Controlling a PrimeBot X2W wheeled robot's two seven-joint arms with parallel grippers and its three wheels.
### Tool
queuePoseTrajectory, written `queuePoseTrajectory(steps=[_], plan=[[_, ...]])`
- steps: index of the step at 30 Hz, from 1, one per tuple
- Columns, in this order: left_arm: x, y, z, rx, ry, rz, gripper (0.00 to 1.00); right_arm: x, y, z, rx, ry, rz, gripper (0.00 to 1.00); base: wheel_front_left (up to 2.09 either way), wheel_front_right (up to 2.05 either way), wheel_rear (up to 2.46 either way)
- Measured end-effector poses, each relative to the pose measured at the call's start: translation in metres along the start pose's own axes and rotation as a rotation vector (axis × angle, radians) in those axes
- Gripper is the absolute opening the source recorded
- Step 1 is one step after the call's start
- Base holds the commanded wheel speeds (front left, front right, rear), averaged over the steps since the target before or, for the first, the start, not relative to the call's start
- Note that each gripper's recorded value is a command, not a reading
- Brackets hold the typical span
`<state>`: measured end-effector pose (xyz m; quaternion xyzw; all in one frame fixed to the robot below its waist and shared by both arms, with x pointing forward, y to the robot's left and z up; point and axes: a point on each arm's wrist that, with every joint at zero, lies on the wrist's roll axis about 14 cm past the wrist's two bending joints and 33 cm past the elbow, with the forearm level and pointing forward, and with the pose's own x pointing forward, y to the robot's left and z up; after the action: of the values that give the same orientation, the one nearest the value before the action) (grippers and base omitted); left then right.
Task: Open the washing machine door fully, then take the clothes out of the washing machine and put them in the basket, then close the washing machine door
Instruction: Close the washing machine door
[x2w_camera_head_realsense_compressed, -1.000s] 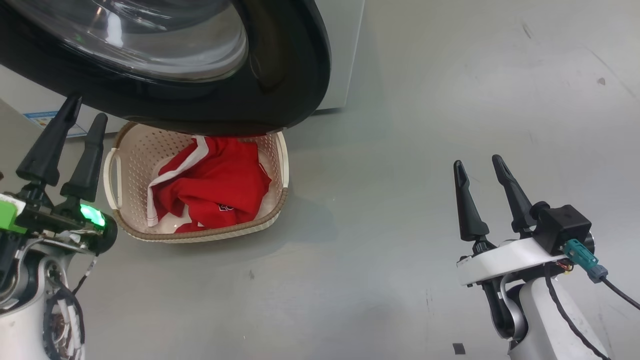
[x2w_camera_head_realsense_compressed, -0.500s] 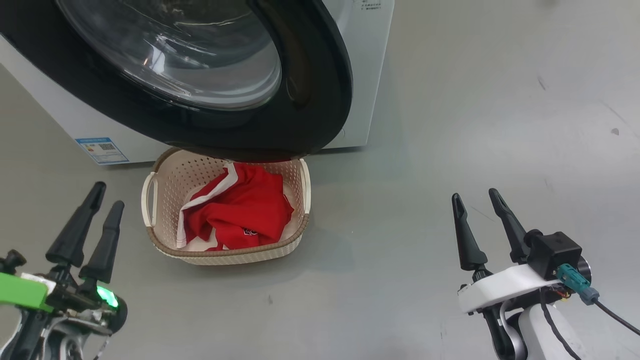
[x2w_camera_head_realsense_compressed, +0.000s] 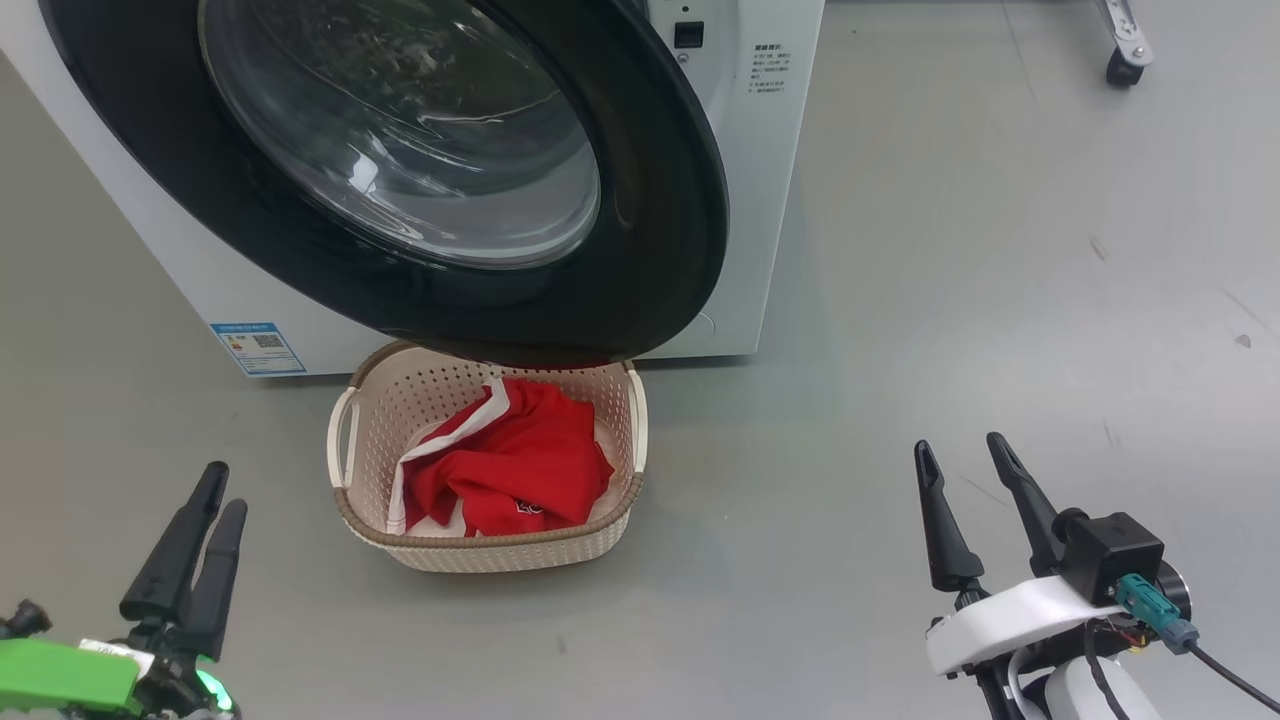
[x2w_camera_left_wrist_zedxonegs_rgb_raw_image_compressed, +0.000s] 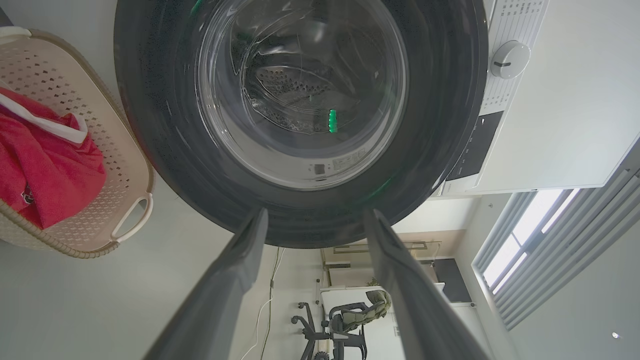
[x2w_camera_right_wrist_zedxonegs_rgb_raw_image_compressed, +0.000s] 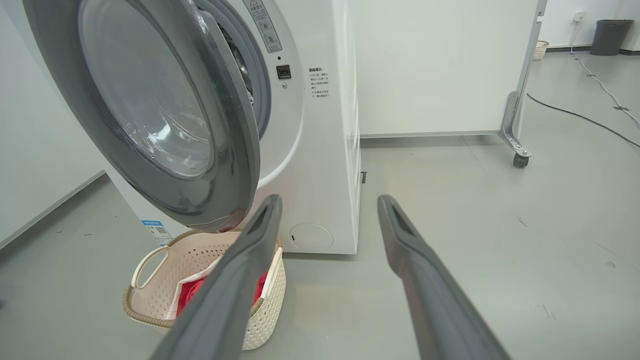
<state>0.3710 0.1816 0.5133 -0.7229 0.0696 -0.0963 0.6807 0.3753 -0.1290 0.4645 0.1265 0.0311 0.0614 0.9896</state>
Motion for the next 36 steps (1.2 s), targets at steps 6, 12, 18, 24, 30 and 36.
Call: queuePoseTrajectory(steps=[6,12,18,24,30,36], plan=[[-0.011,-0.010,0.008,0.044,-0.089,-0.018,1.00,-0.002,0.005,0.005,-0.002,-0.016,0.015,1.00,0.00,0.00,0.00],[-0.010,-0.044,0.001,0.240,-0.114,-0.086,1.00,-0.005,0.009,0.008,-0.002,-0.025,0.024,1.00,0.00,0.00,0.00],[-0.009,-0.078,-0.004,0.461,-0.173,-0.159,1.00,-0.005,0.011,0.012,-0.007,-0.039,0.031,1.00,0.00,0.00,0.00],[-0.011,-0.091,-0.007,0.880,-0.177,-0.160,1.00,-0.006,0.010,0.015,-0.011,-0.048,0.028,1.00,0.00,0.00,0.00],[-0.022,-0.070,-0.002,1.141,-0.198,-0.078,1.00,-0.007,0.009,0.019,-0.021,-0.059,0.027,1.00,0.00,0.00,0.00],[-0.029,-0.046,-0.007,1.281,-0.176,0.012,1.00,-0.011,0.007,0.017,-0.029,-0.053,0.021,1.00,0.00,0.00,0.00]])
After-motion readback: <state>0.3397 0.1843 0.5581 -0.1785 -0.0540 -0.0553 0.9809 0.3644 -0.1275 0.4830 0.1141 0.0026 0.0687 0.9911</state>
